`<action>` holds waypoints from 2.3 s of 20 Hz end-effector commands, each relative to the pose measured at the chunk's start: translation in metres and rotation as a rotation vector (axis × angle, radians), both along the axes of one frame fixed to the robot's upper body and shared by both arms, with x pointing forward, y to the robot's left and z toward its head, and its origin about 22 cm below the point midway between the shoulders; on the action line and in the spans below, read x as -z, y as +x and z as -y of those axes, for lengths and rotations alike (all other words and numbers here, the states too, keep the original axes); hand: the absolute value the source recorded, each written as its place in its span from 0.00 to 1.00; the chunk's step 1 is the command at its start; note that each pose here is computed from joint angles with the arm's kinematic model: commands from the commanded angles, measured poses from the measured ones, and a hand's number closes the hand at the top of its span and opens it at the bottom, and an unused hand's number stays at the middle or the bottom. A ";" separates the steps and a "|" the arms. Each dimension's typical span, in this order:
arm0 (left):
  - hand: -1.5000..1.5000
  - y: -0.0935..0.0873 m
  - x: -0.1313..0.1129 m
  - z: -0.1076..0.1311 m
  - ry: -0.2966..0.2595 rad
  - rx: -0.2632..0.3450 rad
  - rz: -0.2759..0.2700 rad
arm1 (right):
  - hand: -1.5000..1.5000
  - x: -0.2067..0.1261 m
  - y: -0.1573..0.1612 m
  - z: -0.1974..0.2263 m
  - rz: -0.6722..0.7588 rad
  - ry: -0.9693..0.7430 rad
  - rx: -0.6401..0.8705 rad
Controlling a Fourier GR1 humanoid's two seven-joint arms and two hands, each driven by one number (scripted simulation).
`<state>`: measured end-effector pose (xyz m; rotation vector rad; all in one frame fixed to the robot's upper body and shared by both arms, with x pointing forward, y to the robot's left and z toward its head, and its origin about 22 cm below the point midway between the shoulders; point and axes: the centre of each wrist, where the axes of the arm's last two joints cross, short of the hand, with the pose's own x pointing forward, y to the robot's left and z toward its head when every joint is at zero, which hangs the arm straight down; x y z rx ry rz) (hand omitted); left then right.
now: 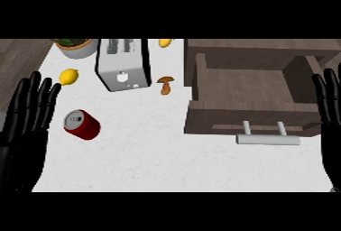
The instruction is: Pick up the can, place it into the drawer and close the drawer
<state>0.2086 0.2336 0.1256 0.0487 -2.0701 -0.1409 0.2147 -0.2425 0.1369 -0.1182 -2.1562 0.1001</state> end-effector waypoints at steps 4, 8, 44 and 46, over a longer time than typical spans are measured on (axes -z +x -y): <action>0.00 -0.004 -0.004 -0.013 -0.043 0.464 0.056 | 0.00 -0.001 0.001 -0.003 -0.011 0.019 -0.012; 0.00 0.003 0.026 -0.053 0.113 0.490 -0.286 | 0.00 0.029 -0.005 0.005 -0.314 0.046 0.068; 0.00 0.062 0.066 -0.129 0.068 0.453 -0.412 | 0.00 0.080 -0.062 0.042 -0.374 0.051 0.096; 0.00 0.068 0.058 -0.139 0.095 0.450 -0.440 | 0.00 0.067 -0.054 0.057 -0.371 0.047 0.108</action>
